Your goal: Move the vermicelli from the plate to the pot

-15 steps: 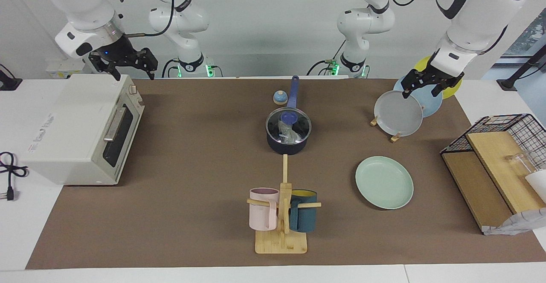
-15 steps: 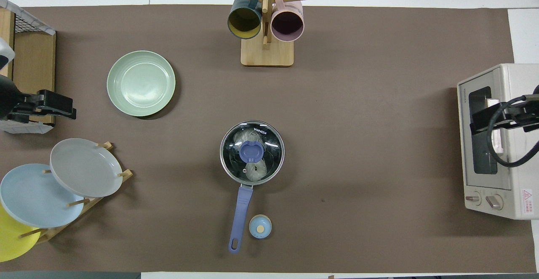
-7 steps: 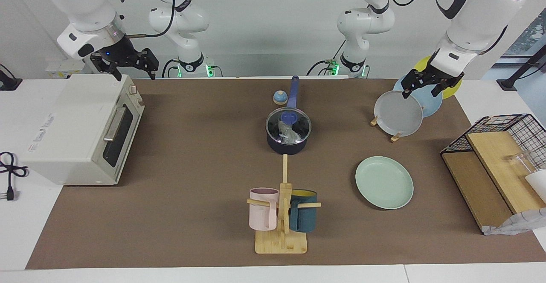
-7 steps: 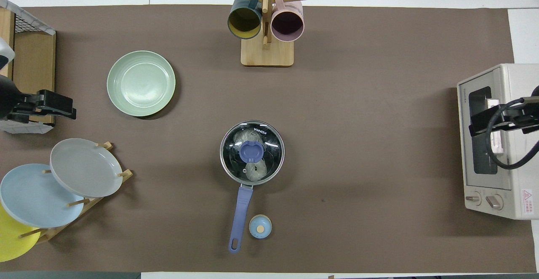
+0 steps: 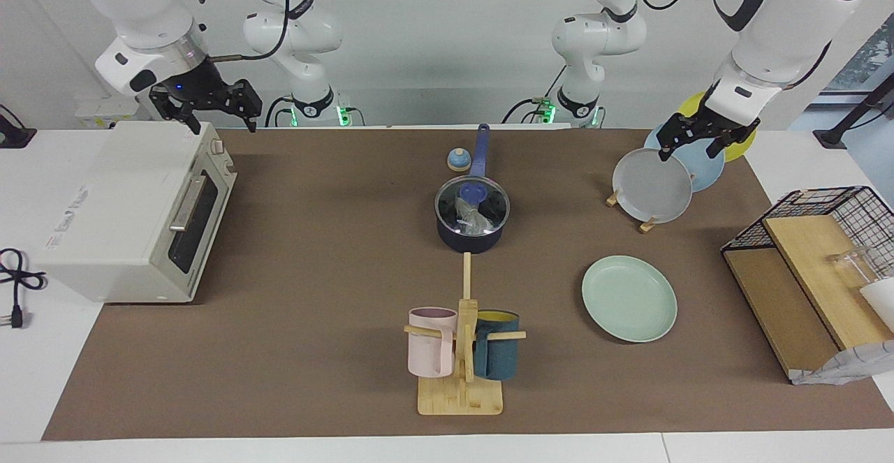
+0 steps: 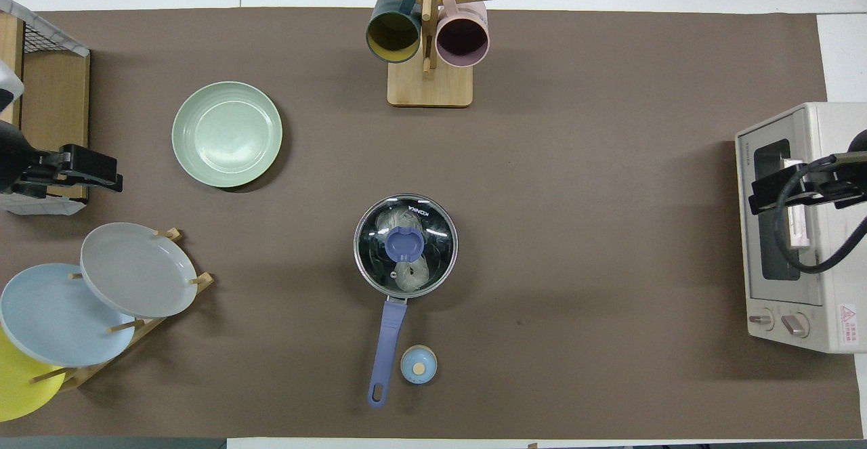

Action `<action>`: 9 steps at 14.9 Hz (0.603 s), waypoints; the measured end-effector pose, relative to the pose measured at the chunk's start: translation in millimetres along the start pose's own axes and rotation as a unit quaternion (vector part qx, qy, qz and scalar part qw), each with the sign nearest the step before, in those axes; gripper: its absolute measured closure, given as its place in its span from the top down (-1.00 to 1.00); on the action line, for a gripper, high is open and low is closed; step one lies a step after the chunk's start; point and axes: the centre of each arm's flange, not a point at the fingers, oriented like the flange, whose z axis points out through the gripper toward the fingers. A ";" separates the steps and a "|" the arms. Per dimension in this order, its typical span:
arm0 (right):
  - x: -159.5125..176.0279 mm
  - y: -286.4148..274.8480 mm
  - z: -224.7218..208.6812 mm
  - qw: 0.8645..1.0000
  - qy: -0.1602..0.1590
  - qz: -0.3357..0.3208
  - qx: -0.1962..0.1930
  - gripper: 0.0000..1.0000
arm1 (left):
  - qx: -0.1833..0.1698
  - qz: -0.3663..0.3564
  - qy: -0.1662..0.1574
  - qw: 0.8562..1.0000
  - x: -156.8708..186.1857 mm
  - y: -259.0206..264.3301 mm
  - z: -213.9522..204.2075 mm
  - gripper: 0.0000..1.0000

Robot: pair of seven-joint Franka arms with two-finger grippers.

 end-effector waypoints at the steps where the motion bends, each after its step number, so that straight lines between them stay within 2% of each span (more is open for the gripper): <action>1: 0.0 0.0 0.0 1.000 0.000 0.000 0.000 1.00 | 0.000 0.000 0.000 1.000 0.0 0.0 0.0 1.00; 9: 0.0 2.1 0.1 1.000 0.000 0.002 0.000 1.00 | 0.000 0.000 0.000 1.000 0.0 -0.1 0.0 1.00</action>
